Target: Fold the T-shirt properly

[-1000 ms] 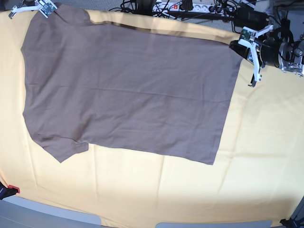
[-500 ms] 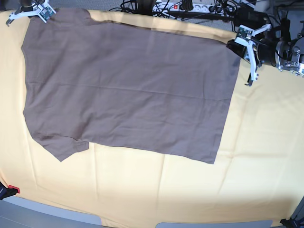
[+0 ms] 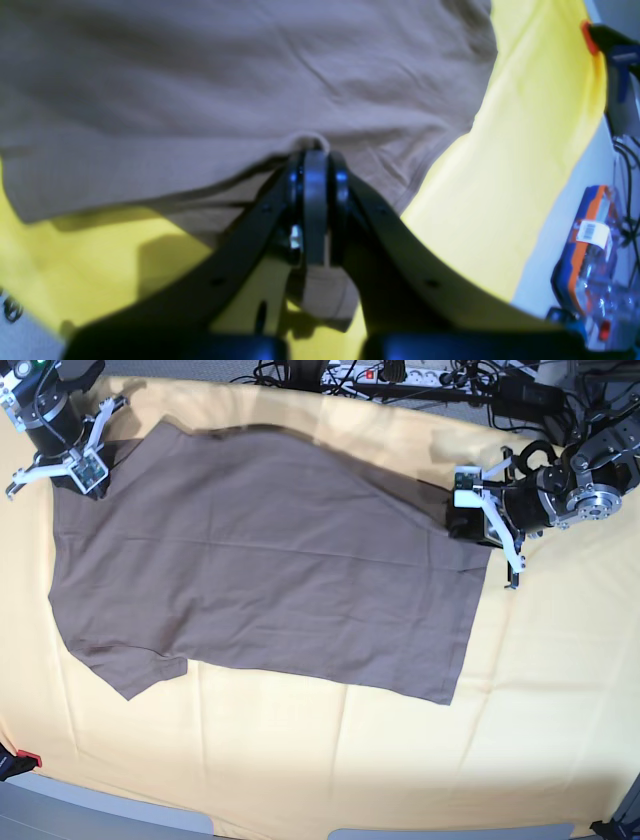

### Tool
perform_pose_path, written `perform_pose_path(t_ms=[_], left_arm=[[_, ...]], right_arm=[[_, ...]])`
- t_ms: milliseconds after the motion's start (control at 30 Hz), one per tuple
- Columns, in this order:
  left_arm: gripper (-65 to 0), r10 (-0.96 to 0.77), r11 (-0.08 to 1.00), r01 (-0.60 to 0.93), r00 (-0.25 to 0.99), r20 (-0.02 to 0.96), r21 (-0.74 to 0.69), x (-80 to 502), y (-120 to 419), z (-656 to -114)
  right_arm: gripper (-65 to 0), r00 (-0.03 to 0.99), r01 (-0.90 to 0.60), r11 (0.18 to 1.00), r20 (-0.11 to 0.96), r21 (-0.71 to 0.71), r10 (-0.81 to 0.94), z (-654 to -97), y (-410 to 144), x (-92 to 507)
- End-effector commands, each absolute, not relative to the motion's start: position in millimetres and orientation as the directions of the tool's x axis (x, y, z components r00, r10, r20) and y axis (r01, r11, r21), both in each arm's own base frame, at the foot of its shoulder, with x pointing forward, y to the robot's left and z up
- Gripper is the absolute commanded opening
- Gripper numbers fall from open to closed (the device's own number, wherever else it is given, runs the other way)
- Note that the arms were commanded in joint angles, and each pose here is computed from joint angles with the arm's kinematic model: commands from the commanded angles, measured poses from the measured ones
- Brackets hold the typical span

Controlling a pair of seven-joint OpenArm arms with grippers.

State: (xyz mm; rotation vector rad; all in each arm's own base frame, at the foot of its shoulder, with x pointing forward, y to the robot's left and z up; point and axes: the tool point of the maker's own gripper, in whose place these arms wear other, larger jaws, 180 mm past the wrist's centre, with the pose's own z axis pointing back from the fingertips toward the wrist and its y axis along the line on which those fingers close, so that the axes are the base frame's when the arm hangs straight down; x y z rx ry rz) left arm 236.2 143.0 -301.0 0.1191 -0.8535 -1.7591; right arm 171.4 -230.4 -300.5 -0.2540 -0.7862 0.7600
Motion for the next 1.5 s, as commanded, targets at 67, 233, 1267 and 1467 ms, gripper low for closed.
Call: perform_pose_path(t_ms=[67,233,1267,1467], left_arm=[[-65.0,-0.882,-0.089,0.741,-0.369,0.292,0.666,258,150,-294],[-65.0,-0.891,-0.032,0.697,-0.345,0.296,0.716,276,149,-296],[-42.3,-0.906,0.069,0.574,-0.307,0.293,0.816,318,150,-261],[-37.1,-0.916,0.121,0.559,-0.256,0.309,0.820,329,158,-251]], right_arm=[[-65.0,0.450,-0.493,0.718,0.562,-0.492,0.694,-298,-240,187],[-65.0,0.468,-0.473,0.756,0.598,-0.452,0.650,-309,-251,206],[-30.0,0.465,-0.317,0.840,0.699,-0.441,0.543,-300,-280,253],[-27.7,0.481,-0.323,0.825,0.671,-0.463,0.565,-294,-281,254]])
